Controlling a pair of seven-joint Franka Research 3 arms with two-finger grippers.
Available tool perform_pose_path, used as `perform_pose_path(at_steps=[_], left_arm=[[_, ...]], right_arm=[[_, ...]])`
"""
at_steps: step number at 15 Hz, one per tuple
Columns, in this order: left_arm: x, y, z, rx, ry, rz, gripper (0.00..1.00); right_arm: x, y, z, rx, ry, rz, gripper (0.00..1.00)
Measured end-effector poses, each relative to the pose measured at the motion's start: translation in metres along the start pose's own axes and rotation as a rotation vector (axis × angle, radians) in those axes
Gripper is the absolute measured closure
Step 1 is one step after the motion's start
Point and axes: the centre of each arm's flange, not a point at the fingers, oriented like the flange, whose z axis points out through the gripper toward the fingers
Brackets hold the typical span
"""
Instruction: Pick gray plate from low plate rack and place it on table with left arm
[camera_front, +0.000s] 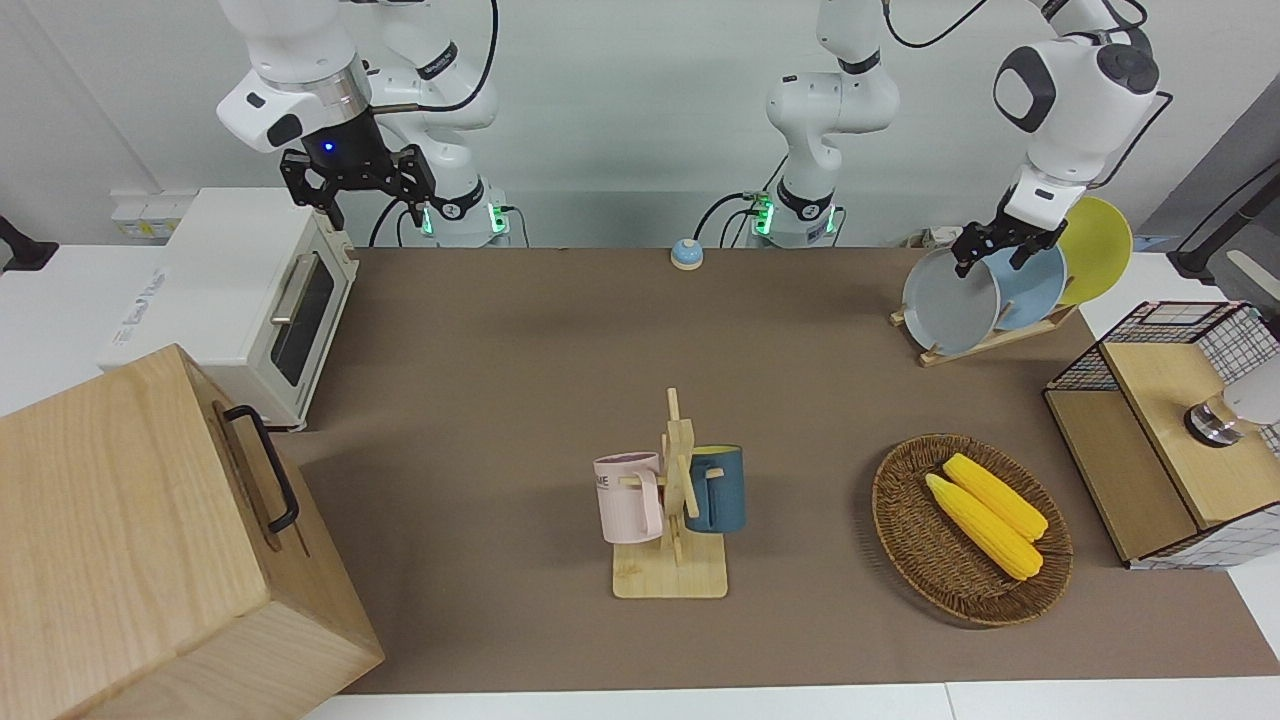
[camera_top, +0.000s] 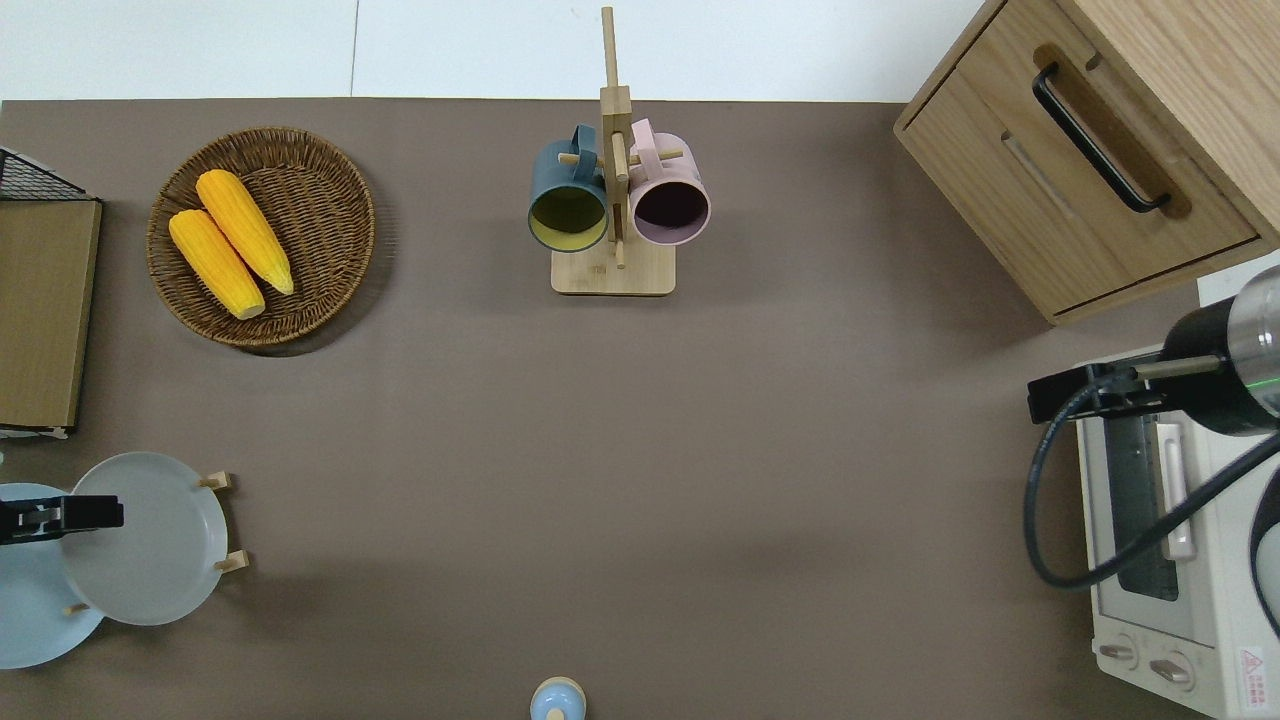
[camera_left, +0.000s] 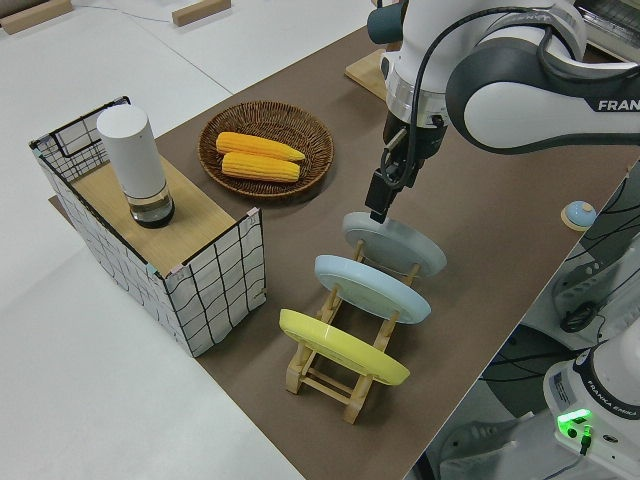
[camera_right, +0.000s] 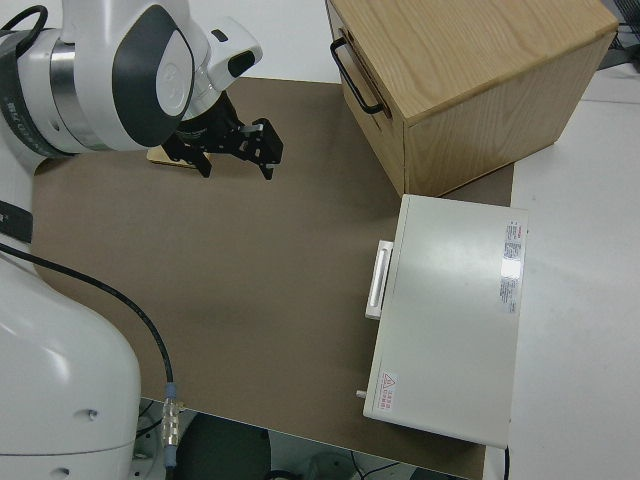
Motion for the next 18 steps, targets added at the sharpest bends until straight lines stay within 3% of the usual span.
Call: perform_pose_path(at_steps=[7,15,18], left_arm=[[-0.013,0.004,0.031,0.041,0.014,0.039,0.00],[-0.020,0.001,0.054,0.038,0.022,0.032,0.03],[-0.021,0.002,0.055,0.038,0.022,0.033,0.32]], right_arm=[[0.000,0.000,0.000,0.000,0.000,0.000,0.01],[0.000,0.000,0.000,0.000,0.000,0.000,0.01],[0.000,0.000,0.000,0.000,0.000,0.000,0.01]])
